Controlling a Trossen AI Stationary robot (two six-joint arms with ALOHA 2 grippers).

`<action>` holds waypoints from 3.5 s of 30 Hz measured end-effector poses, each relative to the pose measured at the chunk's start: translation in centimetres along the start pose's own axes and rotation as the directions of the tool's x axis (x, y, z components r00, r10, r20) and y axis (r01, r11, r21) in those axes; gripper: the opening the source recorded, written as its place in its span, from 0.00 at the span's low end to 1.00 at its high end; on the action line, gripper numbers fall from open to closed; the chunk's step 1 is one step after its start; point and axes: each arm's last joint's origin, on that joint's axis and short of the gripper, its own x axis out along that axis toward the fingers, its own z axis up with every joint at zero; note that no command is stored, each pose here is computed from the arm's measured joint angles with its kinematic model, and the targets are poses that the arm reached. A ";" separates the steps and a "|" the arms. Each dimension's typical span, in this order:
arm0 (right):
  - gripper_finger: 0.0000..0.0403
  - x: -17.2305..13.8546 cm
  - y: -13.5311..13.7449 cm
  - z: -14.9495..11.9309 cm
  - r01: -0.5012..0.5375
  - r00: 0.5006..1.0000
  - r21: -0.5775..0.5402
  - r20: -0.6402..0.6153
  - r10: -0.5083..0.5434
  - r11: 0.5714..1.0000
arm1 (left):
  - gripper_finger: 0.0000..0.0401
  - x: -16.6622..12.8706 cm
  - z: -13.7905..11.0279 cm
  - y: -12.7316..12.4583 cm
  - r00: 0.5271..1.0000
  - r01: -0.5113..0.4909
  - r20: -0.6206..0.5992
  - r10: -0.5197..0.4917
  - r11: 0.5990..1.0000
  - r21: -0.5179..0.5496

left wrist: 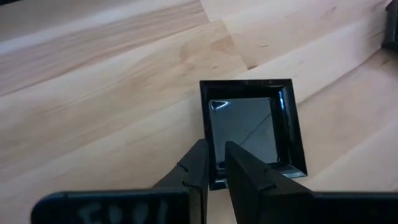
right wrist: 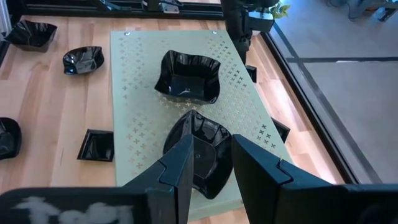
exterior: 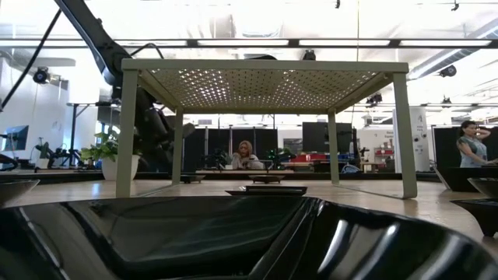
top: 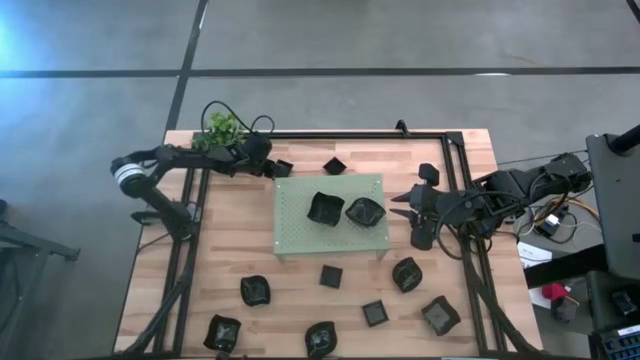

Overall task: Pick & Place Mini shaped plates
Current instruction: Put the square plate on the shelf

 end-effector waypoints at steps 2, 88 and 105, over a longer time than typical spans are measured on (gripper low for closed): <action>0.26 0.0 0.0 0.0 0.000 1.000 -0.009 0.000 0.000 1.000 | 0.11 0.1 0.0 0.0 1.000 0.002 0.004 -0.002 1.000 0.000; 0.26 0.1 0.0 -0.1 0.002 1.000 -0.024 -0.002 -0.002 1.000 | 0.00 -11.4 1.3 0.1 0.953 0.082 0.296 -0.069 0.996 -0.034; 0.26 0.1 0.0 -0.1 0.002 1.000 -0.023 -0.002 -0.002 1.000 | 0.00 -12.6 0.8 -1.1 0.938 0.149 0.313 -0.148 0.989 0.019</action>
